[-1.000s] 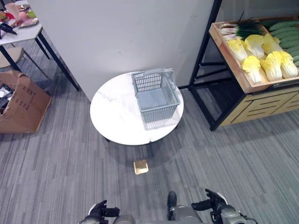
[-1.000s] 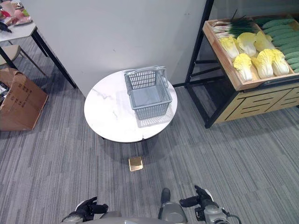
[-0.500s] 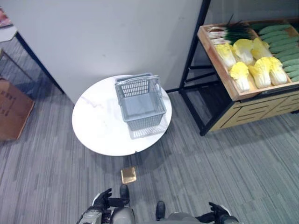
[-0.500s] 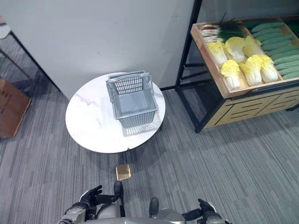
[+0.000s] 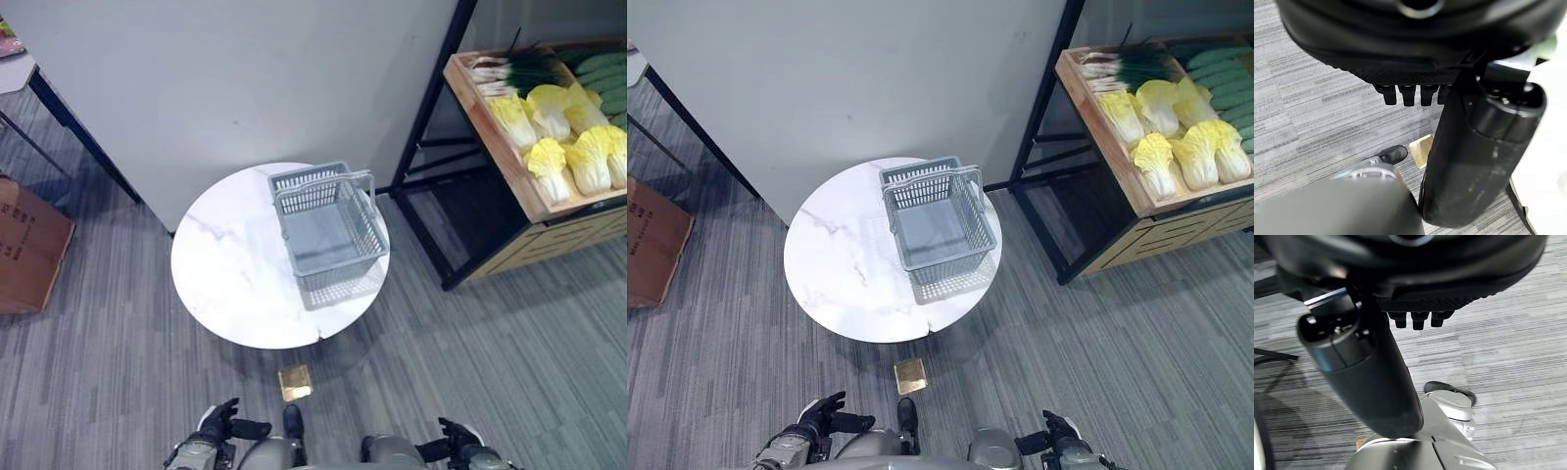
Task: Get the vegetables into the basket
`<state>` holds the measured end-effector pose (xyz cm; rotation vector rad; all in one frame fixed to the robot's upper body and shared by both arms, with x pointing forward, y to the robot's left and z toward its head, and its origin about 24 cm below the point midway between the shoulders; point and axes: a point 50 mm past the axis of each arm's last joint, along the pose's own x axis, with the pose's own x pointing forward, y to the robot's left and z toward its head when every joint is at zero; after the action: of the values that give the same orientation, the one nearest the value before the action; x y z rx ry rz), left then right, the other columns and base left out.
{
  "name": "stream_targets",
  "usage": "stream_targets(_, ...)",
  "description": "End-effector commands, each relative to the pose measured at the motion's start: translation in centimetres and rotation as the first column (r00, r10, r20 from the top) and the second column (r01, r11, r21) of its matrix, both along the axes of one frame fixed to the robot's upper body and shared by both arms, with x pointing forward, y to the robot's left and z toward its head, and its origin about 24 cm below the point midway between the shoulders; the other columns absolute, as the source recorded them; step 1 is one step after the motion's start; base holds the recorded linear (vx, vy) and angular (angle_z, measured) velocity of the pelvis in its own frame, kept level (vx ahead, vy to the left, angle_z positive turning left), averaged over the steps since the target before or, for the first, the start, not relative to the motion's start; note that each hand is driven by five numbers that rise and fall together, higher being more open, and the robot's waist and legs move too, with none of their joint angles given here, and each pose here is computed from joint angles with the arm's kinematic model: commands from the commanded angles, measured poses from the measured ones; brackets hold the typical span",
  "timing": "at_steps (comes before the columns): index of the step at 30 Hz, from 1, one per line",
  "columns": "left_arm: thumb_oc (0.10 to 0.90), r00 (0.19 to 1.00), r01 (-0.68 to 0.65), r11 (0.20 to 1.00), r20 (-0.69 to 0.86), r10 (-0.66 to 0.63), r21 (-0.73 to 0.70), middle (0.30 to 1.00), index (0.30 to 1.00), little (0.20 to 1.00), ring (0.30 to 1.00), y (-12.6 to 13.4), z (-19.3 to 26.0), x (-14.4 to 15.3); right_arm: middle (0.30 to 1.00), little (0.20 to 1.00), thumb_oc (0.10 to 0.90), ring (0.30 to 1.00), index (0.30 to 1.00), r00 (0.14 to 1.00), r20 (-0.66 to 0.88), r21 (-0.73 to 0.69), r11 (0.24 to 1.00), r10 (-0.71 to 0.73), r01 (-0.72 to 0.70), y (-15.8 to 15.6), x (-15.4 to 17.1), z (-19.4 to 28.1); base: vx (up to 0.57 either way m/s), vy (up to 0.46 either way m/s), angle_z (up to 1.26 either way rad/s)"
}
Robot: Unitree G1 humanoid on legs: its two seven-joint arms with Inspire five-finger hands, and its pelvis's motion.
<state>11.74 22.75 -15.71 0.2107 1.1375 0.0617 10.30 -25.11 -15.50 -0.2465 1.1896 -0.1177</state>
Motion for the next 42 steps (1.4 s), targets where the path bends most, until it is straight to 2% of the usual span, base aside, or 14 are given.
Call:
stream_targets(1,0.900,0.995,-0.002,0.999,-0.097,0.008,0.054,1.000,1.000,1.000,1.000,1.9,-0.3,-2.9,1.000,1.000,0.900,1.000,1.000,0.996,0.069,0.036,0.998,0.048,-0.051,1.5,1.7,0.2,0.10,-0.043,0.01)
stream_targets(10,0.900,0.990,-0.029,0.998,-0.136,0.037,0.062,1.000,1.000,1.000,1.000,2.4,-0.4,-4.0,1.000,1.000,0.900,1.000,1.000,0.994,0.024,0.051,0.993,0.110,-0.111,2.1,0.9,-0.2,0.12,-0.195,0.17)
stream_targets(19,0.900,0.992,-0.018,1.000,-0.127,0.021,0.021,1.000,1.000,1.000,1.000,0.7,-0.8,-3.8,1.000,1.000,0.900,1.000,1.000,0.994,-0.005,-0.011,0.994,0.111,-0.111,0.3,0.3,0.0,0.03,-0.192,0.27)
stream_targets(25,0.900,0.992,-0.007,1.000,-0.129,0.011,0.030,1.000,1.000,1.000,1.000,0.3,-1.0,-4.5,1.000,1.000,0.900,1.000,1.000,0.996,0.085,-0.192,0.981,0.005,0.012,-4.6,1.3,2.1,0.04,-0.023,0.06)
stream_targets(28,0.900,0.992,-0.014,0.999,-0.124,0.018,0.032,1.000,1.000,1.000,1.000,0.4,-1.0,-4.8,1.000,1.000,0.900,1.000,1.000,0.989,0.143,-0.306,0.952,0.047,-0.001,-7.2,2.6,3.9,0.00,0.033,-0.16)
stream_targets(29,0.900,0.992,-0.015,0.999,-0.121,0.019,0.034,1.000,1.000,1.000,1.000,0.5,-1.0,-4.9,1.000,1.000,0.900,1.000,1.000,0.977,0.152,-0.380,0.921,0.151,-0.083,-8.1,3.6,5.0,-0.01,0.047,-0.16)
stream_targets(30,0.900,0.992,-0.030,0.999,-0.119,0.035,0.043,1.000,1.000,1.000,1.000,1.0,-0.9,-5.3,1.000,1.000,0.900,1.000,1.000,0.907,0.239,-0.552,0.817,0.347,-0.167,-10.0,7.0,9.0,-0.02,0.062,-0.08)
stream_targets(31,0.900,0.992,-0.035,0.998,-0.121,0.041,0.049,1.000,1.000,1.000,1.000,1.3,-0.9,-5.5,1.000,1.000,0.900,1.000,1.000,0.846,0.288,-0.611,0.767,0.448,-0.197,-10.0,8.7,11.1,-0.02,0.076,-0.10)
stream_targets(32,0.900,0.991,-0.054,0.997,-0.124,0.060,0.055,1.000,1.000,1.000,1.000,1.6,-0.8,-5.8,1.000,1.000,0.900,1.000,1.000,0.727,0.295,-0.726,0.640,0.620,-0.252,-9.8,10.6,14.6,0.00,0.042,-0.12)
stream_targets(33,0.900,0.991,-0.053,0.997,-0.124,0.059,0.055,1.000,1.000,1.000,1.000,1.6,-0.8,-5.8,1.000,1.000,0.900,1.000,1.000,0.728,0.294,-0.726,0.640,0.620,-0.252,-9.9,10.6,14.6,0.02,0.039,-0.18)
stream_targets(36,0.900,0.988,-0.052,0.997,-0.140,0.060,0.056,1.000,1.000,1.000,1.000,2.2,-0.7,-6.2,1.000,1.000,0.900,1.000,1.000,0.408,0.102,-0.866,0.283,0.907,-0.413,-7.6,13.2,20.5,0.02,0.029,-0.08)
stream_targets(40,0.900,0.984,-0.050,0.997,-0.166,0.059,0.059,1.000,1.000,1.000,1.000,2.3,-0.8,-6.7,1.000,1.000,0.900,1.000,1.000,0.160,0.062,-0.937,0.113,0.985,-0.330,-3.9,15.7,25.8,0.01,0.025,-0.02)
stream_targets(41,0.900,0.984,-0.050,0.997,-0.166,0.060,0.059,1.000,1.000,1.000,1.000,2.3,-0.8,-6.7,1.000,1.000,0.900,1.000,1.000,0.160,0.062,-0.937,0.112,0.985,-0.330,-3.9,15.7,25.8,0.00,0.000,0.00)
stream_targets(42,0.900,0.984,-0.046,0.997,-0.167,0.056,0.067,1.000,1.000,1.000,1.000,2.5,-0.7,-6.6,1.000,1.000,0.900,1.000,1.000,0.027,0.105,-0.969,0.109,0.994,-0.221,-1.1,17.2,29.2,0.00,0.000,0.00)
